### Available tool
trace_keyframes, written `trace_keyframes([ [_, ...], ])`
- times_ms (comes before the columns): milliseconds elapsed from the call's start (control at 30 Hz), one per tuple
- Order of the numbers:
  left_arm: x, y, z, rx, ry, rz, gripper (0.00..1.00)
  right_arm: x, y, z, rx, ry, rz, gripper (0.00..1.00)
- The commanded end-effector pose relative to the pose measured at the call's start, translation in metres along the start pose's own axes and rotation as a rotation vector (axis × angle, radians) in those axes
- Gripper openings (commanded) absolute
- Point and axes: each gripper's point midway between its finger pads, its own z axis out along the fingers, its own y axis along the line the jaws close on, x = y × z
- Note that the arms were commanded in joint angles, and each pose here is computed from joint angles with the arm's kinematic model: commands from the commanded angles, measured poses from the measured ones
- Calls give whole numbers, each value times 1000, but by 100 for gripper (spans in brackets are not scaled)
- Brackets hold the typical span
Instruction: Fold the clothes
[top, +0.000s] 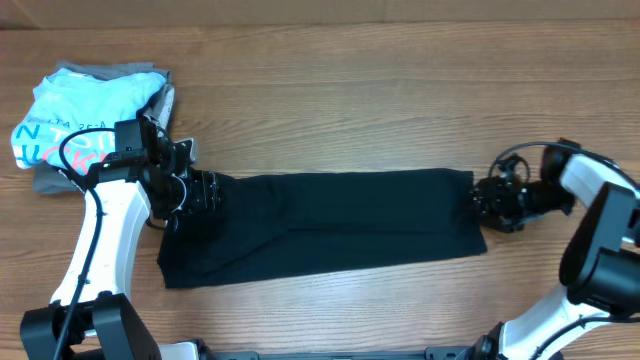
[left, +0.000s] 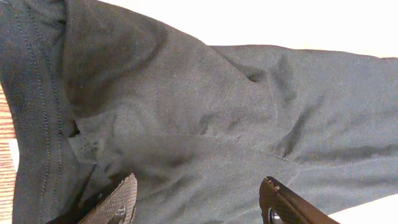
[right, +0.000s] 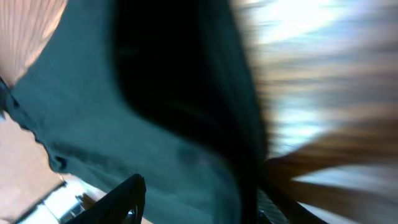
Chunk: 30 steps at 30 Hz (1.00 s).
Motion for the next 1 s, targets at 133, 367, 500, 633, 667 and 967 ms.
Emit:
trace_keyframes([
  [133,2,0,0,1,6,21,66,20,-36,34,279,129,26,32],
  [367,2,0,0,0,6,21,66,-5,-26,-14,276,45,79,8],
  [500,0,0,0,0,0,23,68,-23,-5,-57,277,-66,69,6],
  [633,0,0,0,0,1,22,74,-26,3,-77,304,-123,76,7],
  [667,0,0,0,0,0,22,75,-27,3,-77,306,-125,75,8],
  [967,1,0,0,0,2,22,75,-30,2,-77,310,-137,69,12],
])
